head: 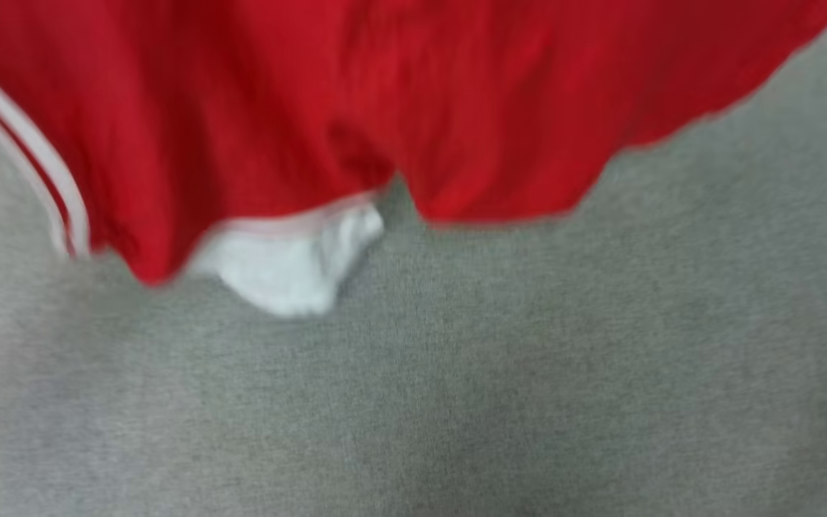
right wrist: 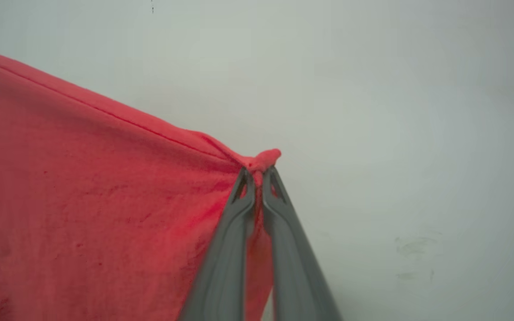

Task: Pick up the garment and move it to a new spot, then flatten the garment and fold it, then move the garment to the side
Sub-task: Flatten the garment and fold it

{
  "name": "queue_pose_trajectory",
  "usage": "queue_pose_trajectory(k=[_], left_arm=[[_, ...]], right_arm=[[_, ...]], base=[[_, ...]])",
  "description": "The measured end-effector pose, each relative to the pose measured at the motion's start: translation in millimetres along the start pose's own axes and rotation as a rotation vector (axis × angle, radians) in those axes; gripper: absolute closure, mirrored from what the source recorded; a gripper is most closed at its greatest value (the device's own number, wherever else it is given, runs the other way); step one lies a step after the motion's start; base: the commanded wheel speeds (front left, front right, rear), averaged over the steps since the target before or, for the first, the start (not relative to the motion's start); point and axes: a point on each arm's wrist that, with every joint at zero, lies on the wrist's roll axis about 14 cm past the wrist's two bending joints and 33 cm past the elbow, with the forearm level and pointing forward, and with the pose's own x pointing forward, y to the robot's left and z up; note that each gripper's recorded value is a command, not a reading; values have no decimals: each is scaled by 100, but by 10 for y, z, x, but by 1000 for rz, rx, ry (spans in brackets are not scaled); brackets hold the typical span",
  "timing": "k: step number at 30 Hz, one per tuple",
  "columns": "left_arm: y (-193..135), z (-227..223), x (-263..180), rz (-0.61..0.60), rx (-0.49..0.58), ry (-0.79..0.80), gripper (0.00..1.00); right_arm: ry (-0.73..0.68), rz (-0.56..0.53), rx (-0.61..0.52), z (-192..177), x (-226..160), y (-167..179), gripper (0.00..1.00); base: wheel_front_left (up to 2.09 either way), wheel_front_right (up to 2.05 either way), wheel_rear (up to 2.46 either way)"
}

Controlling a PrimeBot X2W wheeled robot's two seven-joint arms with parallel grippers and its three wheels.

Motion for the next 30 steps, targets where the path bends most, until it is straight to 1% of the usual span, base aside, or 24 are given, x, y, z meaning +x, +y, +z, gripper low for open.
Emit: queue_pose_trajectory(k=[3,5,10,14,17,20,24,27,30], left_arm=[[4,-337,173,9,-41,18,100],[47,-516,294,18,-32,19,100],[166,-976,525,58,-15,30,100],[271,-1315,632,97,-6,47,100],[273,-1553,663,106,-9,57,100],[238,-1862,592,101,-10,107,100],[125,-2212,415,68,-19,188,100],[-45,-2527,145,41,-55,279,100],[-255,-2762,-167,15,-100,369,100]], right_arm=[[-5,-19,-22,-132,262,-108,100],[-1,-27,-41,-230,447,-166,100],[-16,-56,-41,-457,888,-299,100],[-27,-94,-50,-672,1181,-403,100],[-58,-130,-55,-766,1367,-500,100],[-60,-147,-47,-999,1503,-522,100],[-13,-127,-32,-1424,1609,-396,100],[48,-94,-34,-1783,1600,-251,100],[115,-54,-25,-2134,1493,-71,100]], base=[[0,0,0],[0,0,0],[0,0,0],[0,0,0],[0,0,0],[0,0,0],[0,0,0],[0,0,0],[0,0,0]])
